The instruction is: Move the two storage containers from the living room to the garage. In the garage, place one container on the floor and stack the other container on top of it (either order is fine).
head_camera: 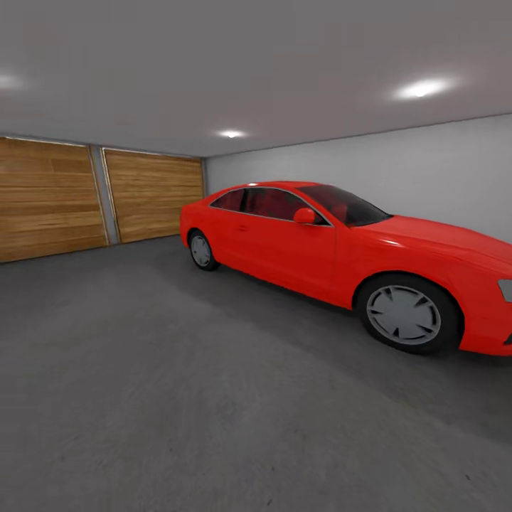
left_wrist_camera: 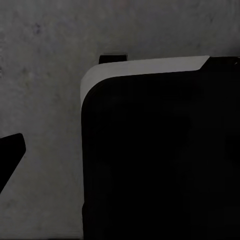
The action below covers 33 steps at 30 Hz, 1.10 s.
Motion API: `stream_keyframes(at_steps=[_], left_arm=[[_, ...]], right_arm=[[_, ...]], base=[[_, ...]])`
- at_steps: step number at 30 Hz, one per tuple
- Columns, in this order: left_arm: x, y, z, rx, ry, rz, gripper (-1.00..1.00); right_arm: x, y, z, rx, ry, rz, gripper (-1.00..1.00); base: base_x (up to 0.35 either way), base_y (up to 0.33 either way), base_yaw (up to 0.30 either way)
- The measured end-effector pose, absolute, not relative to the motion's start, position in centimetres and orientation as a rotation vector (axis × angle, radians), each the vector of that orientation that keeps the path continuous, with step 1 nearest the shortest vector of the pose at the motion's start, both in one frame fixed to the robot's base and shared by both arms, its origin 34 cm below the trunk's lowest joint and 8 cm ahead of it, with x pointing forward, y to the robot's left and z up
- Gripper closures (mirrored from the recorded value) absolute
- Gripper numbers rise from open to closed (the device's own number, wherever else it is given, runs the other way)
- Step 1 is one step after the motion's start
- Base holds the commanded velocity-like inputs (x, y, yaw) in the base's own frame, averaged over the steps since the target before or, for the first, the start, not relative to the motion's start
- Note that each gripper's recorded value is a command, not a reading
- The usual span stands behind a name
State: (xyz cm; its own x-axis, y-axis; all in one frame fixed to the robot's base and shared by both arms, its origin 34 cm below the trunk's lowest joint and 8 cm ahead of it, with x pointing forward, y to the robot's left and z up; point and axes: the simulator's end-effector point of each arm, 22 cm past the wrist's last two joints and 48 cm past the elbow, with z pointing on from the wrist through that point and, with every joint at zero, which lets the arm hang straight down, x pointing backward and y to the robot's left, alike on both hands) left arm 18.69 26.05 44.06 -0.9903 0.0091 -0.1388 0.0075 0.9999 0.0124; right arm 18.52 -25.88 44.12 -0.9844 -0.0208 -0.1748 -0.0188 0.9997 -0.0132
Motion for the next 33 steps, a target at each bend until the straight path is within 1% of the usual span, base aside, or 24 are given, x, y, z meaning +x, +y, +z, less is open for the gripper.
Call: stream_keyframes(at_steps=[33], left_arm=[[18.68,26.05,44.06,0.012,3.003,0.018,-1.00]], right_arm=[[18.49,-25.90,44.12,-0.030,2.966,-0.012,-1.00]], base=[[0.000,0.000,0.300]])
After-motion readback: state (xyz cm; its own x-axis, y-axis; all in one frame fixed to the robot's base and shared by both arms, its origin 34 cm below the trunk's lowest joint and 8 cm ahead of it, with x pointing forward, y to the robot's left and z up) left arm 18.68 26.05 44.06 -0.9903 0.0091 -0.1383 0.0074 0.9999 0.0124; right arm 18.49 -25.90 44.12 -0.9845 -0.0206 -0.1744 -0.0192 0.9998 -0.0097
